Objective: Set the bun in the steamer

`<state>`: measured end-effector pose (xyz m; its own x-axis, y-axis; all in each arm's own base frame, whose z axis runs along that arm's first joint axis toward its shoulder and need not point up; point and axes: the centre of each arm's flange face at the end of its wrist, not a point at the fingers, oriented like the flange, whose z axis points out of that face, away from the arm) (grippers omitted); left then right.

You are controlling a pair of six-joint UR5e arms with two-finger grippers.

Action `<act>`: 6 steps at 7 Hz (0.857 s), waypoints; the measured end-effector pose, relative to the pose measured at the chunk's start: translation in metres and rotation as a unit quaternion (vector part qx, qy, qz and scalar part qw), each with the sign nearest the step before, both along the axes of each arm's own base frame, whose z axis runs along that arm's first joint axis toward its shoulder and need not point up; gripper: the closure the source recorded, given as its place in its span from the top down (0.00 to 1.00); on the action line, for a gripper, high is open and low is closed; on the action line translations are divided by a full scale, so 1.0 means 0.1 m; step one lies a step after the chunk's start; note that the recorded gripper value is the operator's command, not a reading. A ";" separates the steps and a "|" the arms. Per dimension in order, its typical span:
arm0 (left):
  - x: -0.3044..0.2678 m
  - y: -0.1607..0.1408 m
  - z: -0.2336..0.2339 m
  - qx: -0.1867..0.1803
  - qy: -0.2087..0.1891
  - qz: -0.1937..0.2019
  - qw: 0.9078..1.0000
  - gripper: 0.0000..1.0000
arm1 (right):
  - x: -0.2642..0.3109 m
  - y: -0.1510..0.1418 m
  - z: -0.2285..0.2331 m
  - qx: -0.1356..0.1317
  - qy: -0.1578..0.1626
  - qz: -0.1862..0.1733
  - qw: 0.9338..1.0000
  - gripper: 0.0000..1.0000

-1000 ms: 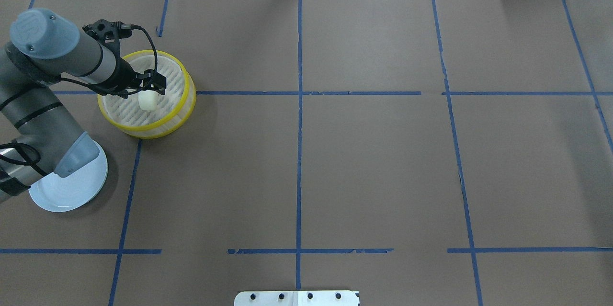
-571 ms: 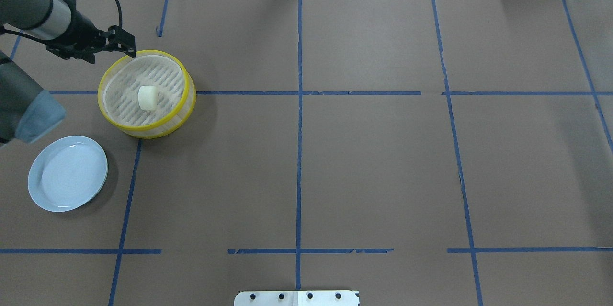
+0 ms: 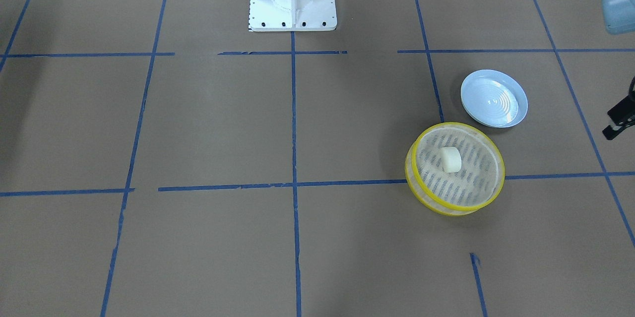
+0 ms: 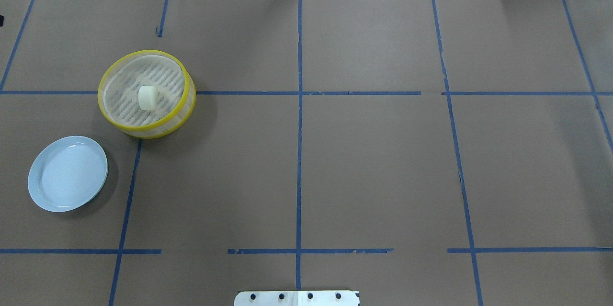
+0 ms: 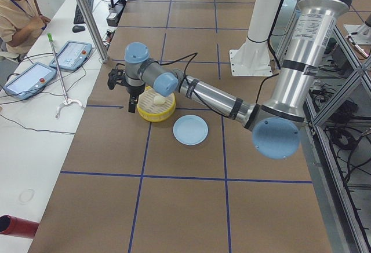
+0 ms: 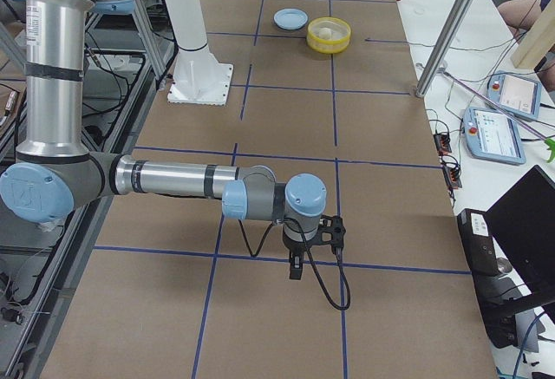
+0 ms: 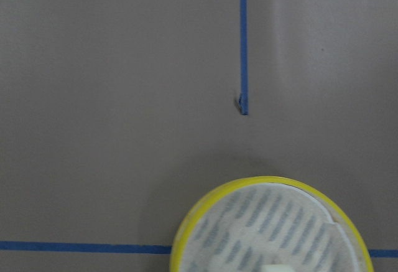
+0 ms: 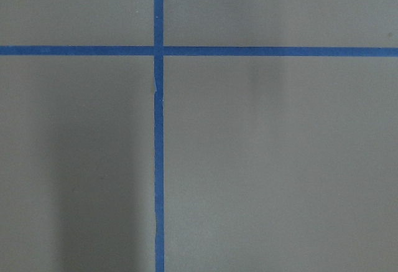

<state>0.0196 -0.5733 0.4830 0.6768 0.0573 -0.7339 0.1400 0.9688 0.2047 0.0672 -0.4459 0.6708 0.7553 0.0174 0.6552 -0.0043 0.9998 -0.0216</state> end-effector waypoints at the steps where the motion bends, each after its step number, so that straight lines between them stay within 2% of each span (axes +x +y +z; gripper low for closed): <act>1: -0.34 0.14 0.34 0.000 -0.013 0.010 1.000 0.99 | 0.00 0.00 0.00 0.000 0.000 0.000 1.000 1.00; 3: -0.85 0.35 0.96 -0.036 0.001 0.019 0.999 0.99 | 0.00 0.00 0.00 0.000 0.000 0.000 1.000 1.00; 6: -0.99 0.68 1.49 -0.043 -0.004 0.084 0.996 0.98 | 0.00 0.00 0.00 0.000 0.000 0.000 1.000 1.00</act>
<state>-0.0796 -0.5057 0.6318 0.6685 0.1062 -0.7361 -0.0261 0.9925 0.1195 0.0672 -0.4459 0.6708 0.7553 0.0174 0.6552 -0.0044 0.9998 -0.0216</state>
